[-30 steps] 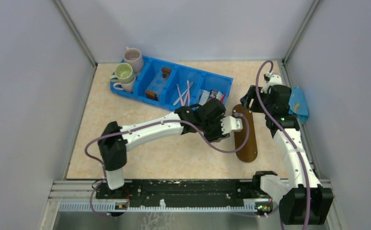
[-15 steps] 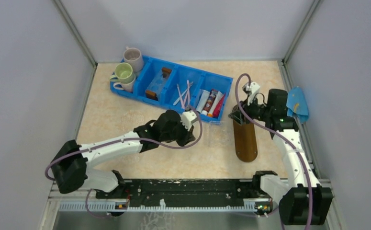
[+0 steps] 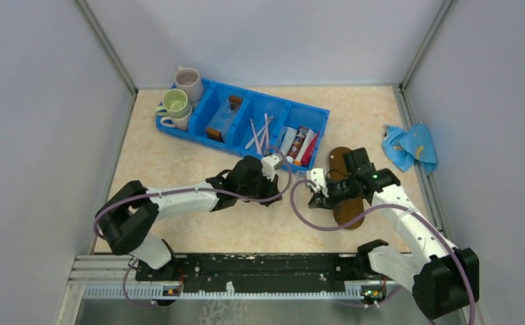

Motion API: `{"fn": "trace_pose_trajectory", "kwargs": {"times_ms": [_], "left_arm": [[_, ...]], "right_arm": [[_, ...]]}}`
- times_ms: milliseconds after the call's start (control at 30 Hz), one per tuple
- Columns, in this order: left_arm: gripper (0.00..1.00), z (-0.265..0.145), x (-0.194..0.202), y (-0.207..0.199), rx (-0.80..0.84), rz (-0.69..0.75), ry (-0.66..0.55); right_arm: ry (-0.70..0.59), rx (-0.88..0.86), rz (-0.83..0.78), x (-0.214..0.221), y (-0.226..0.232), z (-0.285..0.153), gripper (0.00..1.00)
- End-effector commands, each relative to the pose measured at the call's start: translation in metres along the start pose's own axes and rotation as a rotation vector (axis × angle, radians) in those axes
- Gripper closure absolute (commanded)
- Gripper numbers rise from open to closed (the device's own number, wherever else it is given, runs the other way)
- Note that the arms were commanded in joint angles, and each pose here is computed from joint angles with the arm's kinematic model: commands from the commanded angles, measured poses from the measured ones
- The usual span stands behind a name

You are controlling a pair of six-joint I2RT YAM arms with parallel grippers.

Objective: Prepare toiletry sets of a toothbrush and toothpaste on the tray
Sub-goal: Place the toothpaste holder at the center of the board.

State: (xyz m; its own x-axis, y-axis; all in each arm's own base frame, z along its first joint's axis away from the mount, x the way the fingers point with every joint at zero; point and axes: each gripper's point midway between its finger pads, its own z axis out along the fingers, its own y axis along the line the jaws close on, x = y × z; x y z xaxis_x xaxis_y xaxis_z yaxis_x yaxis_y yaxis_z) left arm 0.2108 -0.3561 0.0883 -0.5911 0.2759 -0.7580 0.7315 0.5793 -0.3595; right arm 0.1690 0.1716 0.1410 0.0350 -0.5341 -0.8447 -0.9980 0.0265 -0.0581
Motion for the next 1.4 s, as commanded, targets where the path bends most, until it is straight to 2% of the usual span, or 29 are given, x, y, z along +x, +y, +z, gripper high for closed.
{"fn": "trace_pose_trajectory", "kwargs": {"times_ms": [0,200,533,867,1367], "left_arm": [[0.91,0.013,-0.015,-0.005,0.035,-0.03,-0.033],[0.9,0.03,-0.017,-0.003,0.039,-0.035,-0.02],[0.9,0.048,-0.013,-0.001,0.06,-0.046,0.01],[0.89,0.057,-0.015,-0.008,0.104,-0.049,0.023],[0.88,0.061,-0.012,-0.012,0.136,-0.06,0.035]], "right_arm": [[0.081,-0.093,-0.141,0.014,0.013,0.013,0.91],[0.229,-0.1,-0.14,0.04,0.01,0.03,0.92],[0.312,0.006,-0.094,0.052,-0.011,0.031,0.92],[0.349,0.087,-0.079,0.054,-0.024,0.025,0.92],[0.331,0.163,-0.042,0.052,-0.036,0.013,0.92]]}}
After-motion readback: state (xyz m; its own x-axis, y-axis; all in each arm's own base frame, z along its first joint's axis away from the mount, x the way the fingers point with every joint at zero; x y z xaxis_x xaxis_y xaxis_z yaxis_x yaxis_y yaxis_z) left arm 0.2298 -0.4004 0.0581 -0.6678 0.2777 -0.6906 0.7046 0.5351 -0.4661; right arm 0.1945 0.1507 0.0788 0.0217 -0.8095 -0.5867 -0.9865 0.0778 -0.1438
